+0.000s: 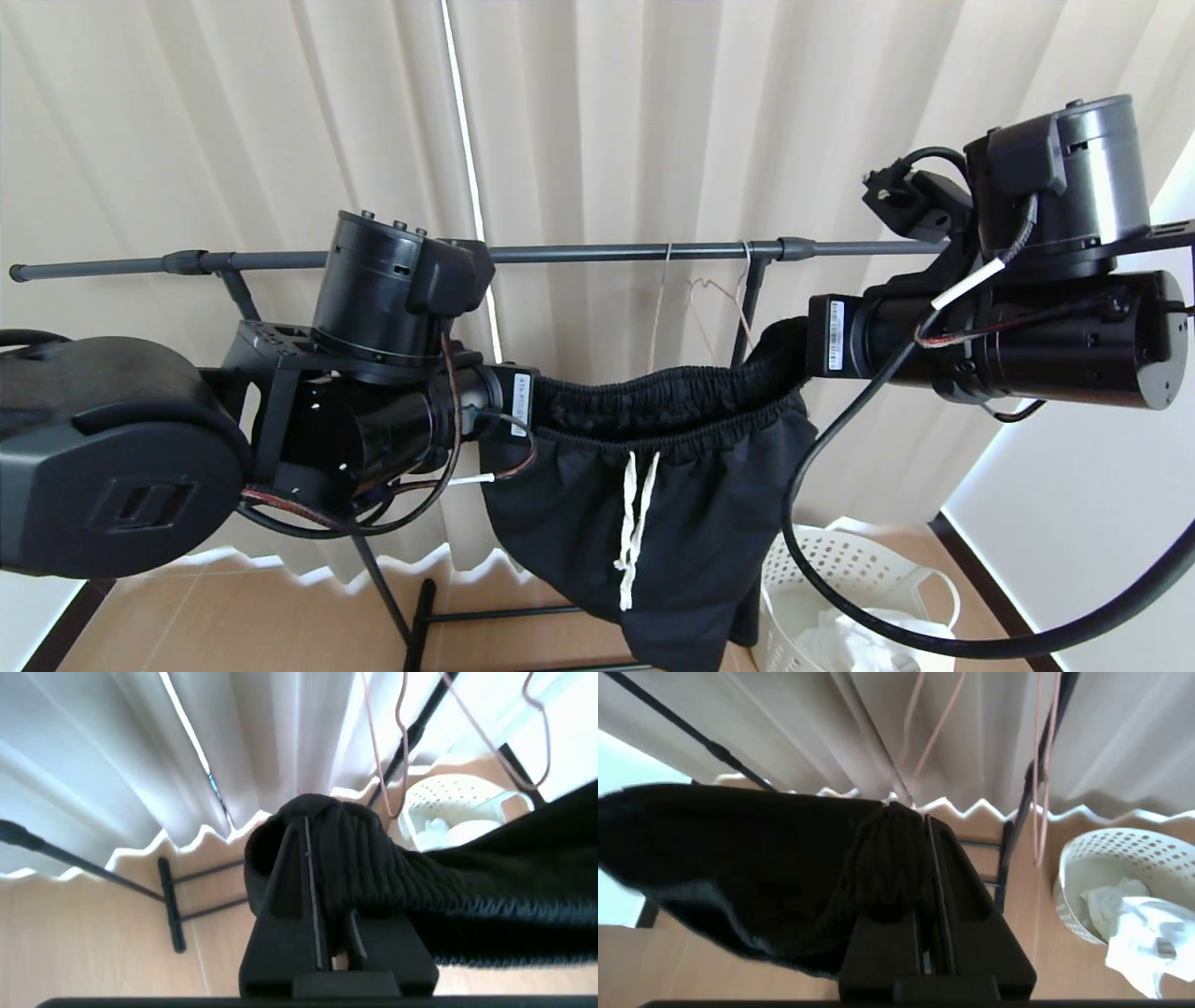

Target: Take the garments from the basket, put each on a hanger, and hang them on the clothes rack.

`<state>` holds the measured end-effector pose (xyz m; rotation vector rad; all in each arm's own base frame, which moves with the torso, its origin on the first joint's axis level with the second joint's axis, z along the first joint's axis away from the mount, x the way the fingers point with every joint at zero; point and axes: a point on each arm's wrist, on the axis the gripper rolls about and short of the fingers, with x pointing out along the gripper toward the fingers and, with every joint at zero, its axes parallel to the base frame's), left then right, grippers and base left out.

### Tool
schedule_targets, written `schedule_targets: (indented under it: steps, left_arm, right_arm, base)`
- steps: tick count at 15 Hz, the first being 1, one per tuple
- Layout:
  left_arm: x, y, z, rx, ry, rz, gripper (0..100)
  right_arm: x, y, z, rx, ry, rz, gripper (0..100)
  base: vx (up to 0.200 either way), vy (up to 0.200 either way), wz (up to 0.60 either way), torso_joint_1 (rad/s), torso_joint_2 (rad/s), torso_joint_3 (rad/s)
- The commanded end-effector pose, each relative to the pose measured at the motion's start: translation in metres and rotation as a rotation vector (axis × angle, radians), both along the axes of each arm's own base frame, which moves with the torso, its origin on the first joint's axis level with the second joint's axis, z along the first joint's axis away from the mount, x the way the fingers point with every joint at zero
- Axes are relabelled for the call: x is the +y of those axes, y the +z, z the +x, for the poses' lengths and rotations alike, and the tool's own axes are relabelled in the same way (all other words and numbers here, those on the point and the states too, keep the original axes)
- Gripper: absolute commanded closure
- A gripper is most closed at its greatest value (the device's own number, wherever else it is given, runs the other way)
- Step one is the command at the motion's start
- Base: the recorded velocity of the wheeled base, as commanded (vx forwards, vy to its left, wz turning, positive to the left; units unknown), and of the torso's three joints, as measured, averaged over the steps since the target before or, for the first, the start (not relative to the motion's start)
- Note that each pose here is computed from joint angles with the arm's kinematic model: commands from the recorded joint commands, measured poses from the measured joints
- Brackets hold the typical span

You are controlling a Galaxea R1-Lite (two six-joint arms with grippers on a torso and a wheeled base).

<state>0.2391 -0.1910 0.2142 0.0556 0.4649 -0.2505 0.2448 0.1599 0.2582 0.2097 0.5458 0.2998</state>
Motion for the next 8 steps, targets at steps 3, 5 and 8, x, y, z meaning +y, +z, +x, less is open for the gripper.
schedule_targets:
  steps: [3,5,8]
  left_arm:
    - [0.009,0.016,-0.008,-0.043,0.006,-0.035,100]
    - [0.019,0.02,-0.006,-0.053,0.038,-0.042,100]
    - [0.031,0.019,-0.004,-0.049,0.075,-0.038,100]
  right_arm:
    - [0.002,0.005,0.006,-0.025,-0.017,0.017,100]
    - [-0.004,0.004,0.011,-0.036,-0.08,-0.012,100]
    - [-0.017,0.004,0.025,-0.074,-0.145,-0.018,100]
  base:
    - [0.0,0.0,0.0,0.0,0.0,0.0]
    - [0.0,0.0,0.0,0.0,0.0,0.0]
    - [0.0,0.0,0.0,0.0,0.0,0.0]
